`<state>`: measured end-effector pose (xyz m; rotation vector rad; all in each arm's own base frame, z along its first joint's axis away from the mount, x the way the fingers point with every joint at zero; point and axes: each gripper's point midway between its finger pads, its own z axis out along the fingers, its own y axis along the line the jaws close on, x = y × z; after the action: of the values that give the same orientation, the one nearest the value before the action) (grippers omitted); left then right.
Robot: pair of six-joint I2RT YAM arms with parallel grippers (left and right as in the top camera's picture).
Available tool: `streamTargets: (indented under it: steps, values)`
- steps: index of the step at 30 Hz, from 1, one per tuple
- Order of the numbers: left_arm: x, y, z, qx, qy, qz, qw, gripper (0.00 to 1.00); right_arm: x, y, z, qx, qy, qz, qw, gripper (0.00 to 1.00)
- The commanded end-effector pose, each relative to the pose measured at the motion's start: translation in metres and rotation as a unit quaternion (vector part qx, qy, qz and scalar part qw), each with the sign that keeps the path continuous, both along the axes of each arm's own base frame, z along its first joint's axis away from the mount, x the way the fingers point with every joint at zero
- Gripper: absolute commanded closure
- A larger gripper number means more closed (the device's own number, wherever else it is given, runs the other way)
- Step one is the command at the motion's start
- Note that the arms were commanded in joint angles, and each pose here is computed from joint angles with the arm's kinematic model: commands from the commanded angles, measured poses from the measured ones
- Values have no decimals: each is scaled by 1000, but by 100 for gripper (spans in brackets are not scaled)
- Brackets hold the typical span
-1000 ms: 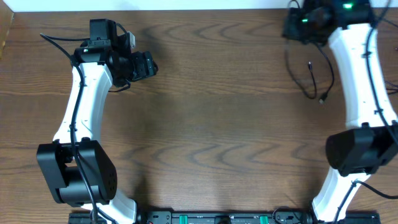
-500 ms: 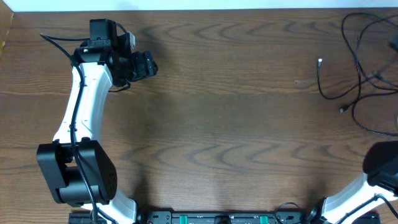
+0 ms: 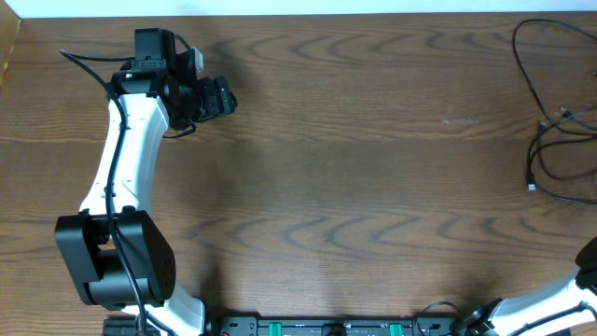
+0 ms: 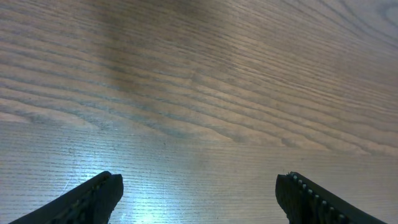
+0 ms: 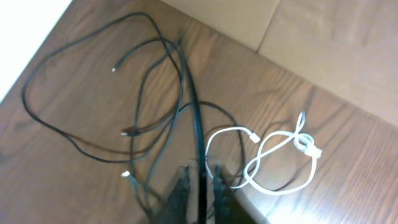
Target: Untangle cables
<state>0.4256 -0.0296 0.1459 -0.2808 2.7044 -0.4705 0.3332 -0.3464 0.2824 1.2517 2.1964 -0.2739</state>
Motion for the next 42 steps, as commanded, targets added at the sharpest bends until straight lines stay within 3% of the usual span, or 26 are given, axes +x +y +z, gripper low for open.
streamTargets:
  steps: [1,2,4,10,17,21,26,28,32,42]
  values:
    - [-2,-4,-7,-1,7,-13,1000,16,6,8,11,-5,-14,13,1000,51]
    - [-3,-4,-7,-1,8,-13,1000,16,6,9,10,-4,-13,14,1000,37]
    - [-3,-4,-7,-1,9,-13,1000,16,6,10,10,-2,-11,15,1000,23]
    - [-3,-4,-7,-1,8,-13,1000,16,10,23,5,16,-5,42,999,9]
    - [3,-3,9,13,-30,-36,999,16,39,96,11,77,-37,197,977,5]
    - [5,1,42,28,-80,-29,996,16,52,164,40,75,-69,323,941,5]
    - [-2,1,79,32,-129,-28,991,15,57,228,58,71,-73,403,909,5]
    - [-7,1,95,34,-148,-27,988,14,64,275,59,69,-66,461,882,4]
    - [-13,0,105,34,-158,-27,986,1,67,325,54,72,-46,515,853,4]
    - [-14,0,106,34,-156,-27,987,0,56,418,44,42,6,604,796,3]
